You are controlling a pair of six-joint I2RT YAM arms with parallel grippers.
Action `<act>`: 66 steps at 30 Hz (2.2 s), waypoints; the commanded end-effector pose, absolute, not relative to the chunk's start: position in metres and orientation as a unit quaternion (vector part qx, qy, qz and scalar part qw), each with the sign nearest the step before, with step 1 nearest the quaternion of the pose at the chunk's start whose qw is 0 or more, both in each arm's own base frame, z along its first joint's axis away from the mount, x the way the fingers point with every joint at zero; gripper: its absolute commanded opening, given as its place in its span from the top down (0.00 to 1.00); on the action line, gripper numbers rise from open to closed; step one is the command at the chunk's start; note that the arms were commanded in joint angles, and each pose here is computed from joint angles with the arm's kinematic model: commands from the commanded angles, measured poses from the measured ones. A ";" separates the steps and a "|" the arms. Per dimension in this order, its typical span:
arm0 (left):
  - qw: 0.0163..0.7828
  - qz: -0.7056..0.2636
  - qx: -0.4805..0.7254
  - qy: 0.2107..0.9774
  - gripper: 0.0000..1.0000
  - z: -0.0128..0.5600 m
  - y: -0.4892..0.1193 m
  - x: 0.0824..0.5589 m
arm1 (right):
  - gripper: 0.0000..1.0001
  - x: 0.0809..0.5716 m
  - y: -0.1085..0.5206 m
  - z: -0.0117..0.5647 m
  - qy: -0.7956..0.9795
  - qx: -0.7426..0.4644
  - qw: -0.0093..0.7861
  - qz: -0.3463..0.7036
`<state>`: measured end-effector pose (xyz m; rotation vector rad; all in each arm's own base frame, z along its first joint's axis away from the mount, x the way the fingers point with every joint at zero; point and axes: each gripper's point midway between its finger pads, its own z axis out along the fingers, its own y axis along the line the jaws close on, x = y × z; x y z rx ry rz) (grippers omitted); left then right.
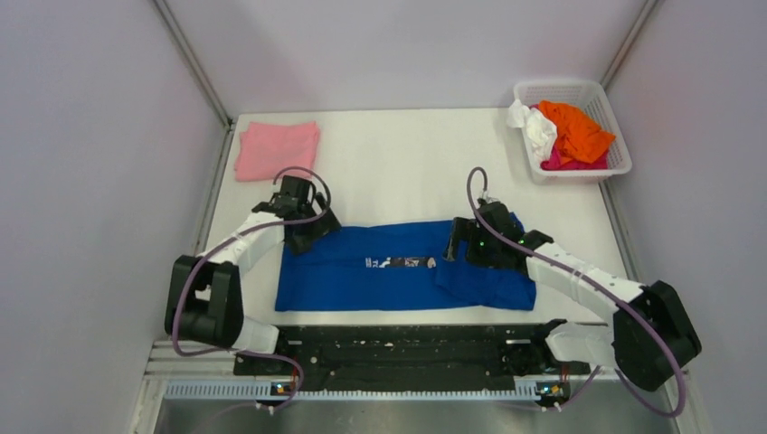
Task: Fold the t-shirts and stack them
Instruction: Rotate the tshirt 90 degrees
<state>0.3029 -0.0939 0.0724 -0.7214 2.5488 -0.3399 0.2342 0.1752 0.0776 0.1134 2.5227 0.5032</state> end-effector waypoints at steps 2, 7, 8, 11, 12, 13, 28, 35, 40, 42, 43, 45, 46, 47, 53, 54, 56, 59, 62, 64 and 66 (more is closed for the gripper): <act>0.203 -0.146 -0.261 0.932 0.01 0.040 -0.099 0.307 | 0.01 0.233 0.166 0.037 0.949 0.110 0.248 0.157; 0.160 -0.147 -0.269 0.938 0.01 0.013 -0.102 0.290 | 0.01 0.252 0.146 0.009 0.948 0.168 0.228 0.144; 0.155 -0.148 -0.271 0.938 0.01 0.010 -0.102 0.286 | 0.01 0.263 0.146 0.010 0.947 0.169 0.233 0.143; 0.141 -0.145 -0.281 0.938 0.01 0.005 -0.101 0.271 | 0.01 0.305 0.148 0.010 0.942 0.172 0.257 0.134; 0.138 -0.148 -0.283 0.938 0.01 0.006 -0.102 0.266 | 0.01 0.319 0.149 0.008 0.941 0.175 0.257 0.134; 0.136 -0.152 -0.283 0.937 0.01 0.008 -0.104 0.260 | 0.01 0.337 0.152 0.008 0.939 0.177 0.261 0.137; 0.158 -0.286 -0.244 0.913 0.01 0.024 -0.208 0.216 | 0.01 0.546 0.258 -0.012 0.937 -0.025 0.263 0.228; 0.145 -0.297 -0.165 0.929 0.01 0.020 -0.274 0.209 | 0.01 0.594 0.306 0.002 0.900 -0.054 0.308 0.303; 0.158 -0.304 -0.116 0.932 0.01 0.036 -0.308 0.209 | 0.01 0.608 0.314 0.068 0.868 -0.106 0.383 0.296; 0.173 -0.306 -0.099 0.931 0.01 0.048 -0.314 0.212 | 0.01 0.613 0.312 0.110 0.852 -0.125 0.425 0.280; 0.183 -0.303 -0.090 0.931 0.01 0.055 -0.314 0.213 | 0.01 0.615 0.309 0.135 0.842 -0.130 0.447 0.271; 0.204 -0.297 -0.076 0.930 0.01 0.069 -0.312 0.215 | 0.01 0.615 0.302 0.183 0.825 -0.136 0.484 0.257; 0.210 -0.297 -0.068 0.929 0.01 0.076 -0.310 0.214 | 0.01 0.612 0.296 0.204 0.820 -0.135 0.499 0.246; 0.224 -0.286 -0.066 0.929 0.01 0.081 -0.304 0.216 | 0.01 0.609 0.289 0.220 0.817 -0.131 0.510 0.234; 0.263 -0.235 -0.044 0.935 0.01 0.097 -0.254 0.200 | 0.01 0.537 0.238 0.265 0.831 -0.079 0.518 0.186; 0.263 -0.222 -0.046 0.938 0.01 0.092 -0.244 0.196 | 0.01 0.517 0.228 0.254 0.842 -0.064 0.505 0.178; 0.262 -0.206 -0.049 0.942 0.01 0.087 -0.229 0.189 | 0.01 0.473 0.213 0.230 0.862 -0.032 0.475 0.174; 0.251 -0.194 -0.049 0.947 0.01 0.074 -0.214 0.180 | 0.01 0.403 0.203 0.189 0.883 0.001 0.435 0.178; 0.227 -0.184 -0.045 0.955 0.04 0.059 -0.206 0.172 | 0.01 0.337 0.204 0.145 0.897 0.014 0.392 0.204; 0.214 -0.179 -0.040 0.960 0.09 0.051 -0.204 0.167 | 0.02 0.299 0.211 0.130 0.905 0.003 0.364 0.221; 0.206 -0.180 -0.039 0.961 0.15 0.045 -0.204 0.165 | 0.02 0.265 0.210 0.112 0.916 -0.007 0.334 0.220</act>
